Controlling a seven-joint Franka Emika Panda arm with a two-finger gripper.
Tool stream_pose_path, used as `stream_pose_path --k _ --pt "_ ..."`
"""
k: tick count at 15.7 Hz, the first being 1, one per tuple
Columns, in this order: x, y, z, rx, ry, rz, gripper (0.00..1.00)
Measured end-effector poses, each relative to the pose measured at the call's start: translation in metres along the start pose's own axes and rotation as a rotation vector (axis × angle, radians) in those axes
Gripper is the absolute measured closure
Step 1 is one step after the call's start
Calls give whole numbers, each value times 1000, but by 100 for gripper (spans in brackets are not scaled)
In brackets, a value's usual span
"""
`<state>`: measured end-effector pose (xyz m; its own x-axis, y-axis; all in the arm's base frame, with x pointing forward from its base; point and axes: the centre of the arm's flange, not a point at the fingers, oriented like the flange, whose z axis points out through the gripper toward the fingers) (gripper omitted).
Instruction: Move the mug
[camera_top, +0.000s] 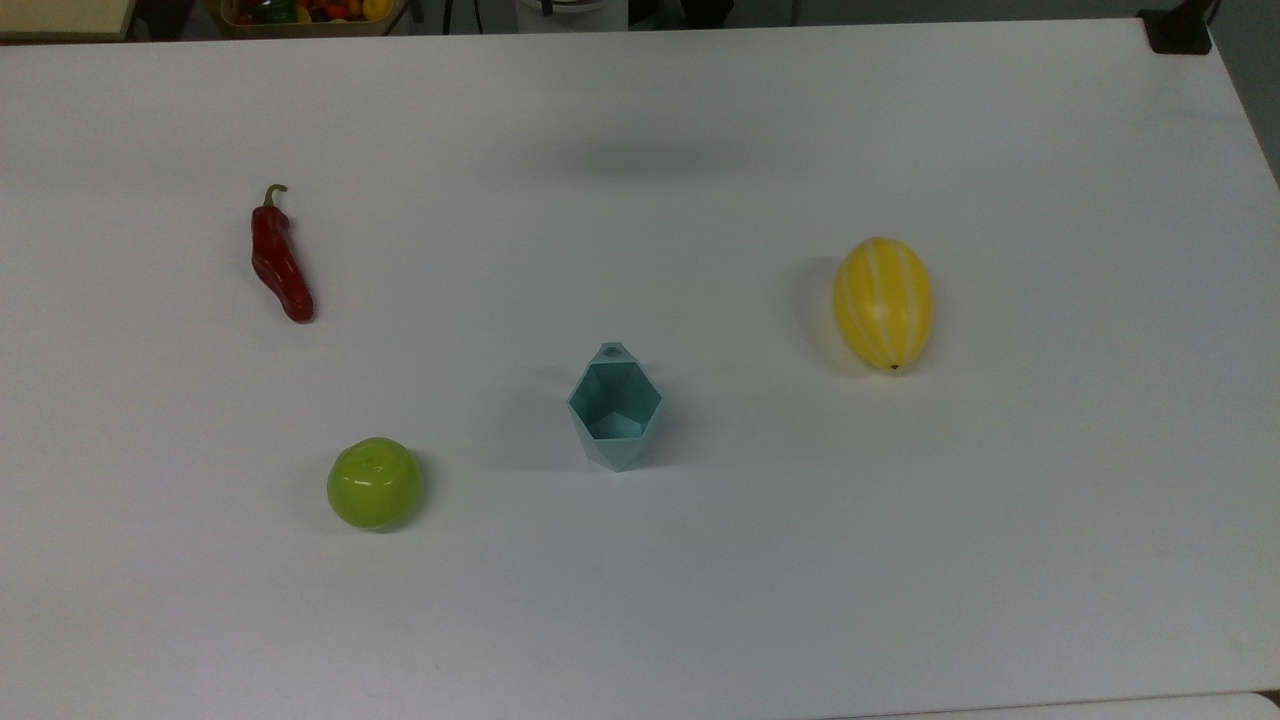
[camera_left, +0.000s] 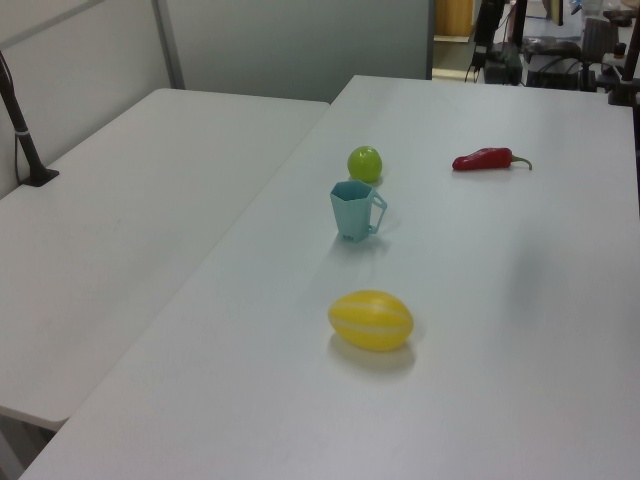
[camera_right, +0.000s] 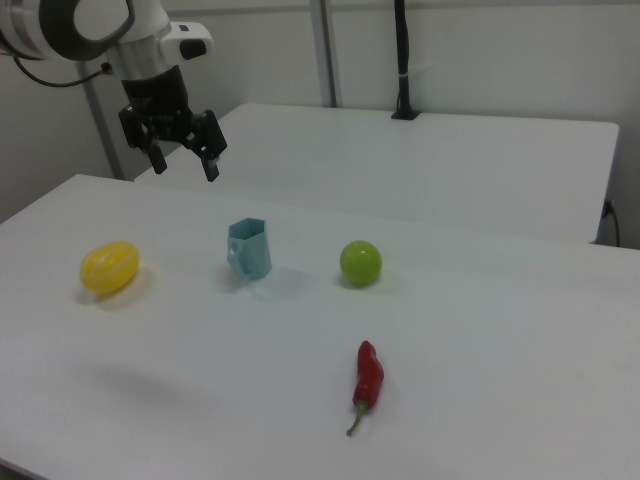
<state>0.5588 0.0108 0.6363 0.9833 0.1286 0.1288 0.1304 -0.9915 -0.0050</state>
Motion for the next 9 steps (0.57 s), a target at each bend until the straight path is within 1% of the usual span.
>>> stream_pose_path --k 9 --pt "0 0 0 0 1 6 0"
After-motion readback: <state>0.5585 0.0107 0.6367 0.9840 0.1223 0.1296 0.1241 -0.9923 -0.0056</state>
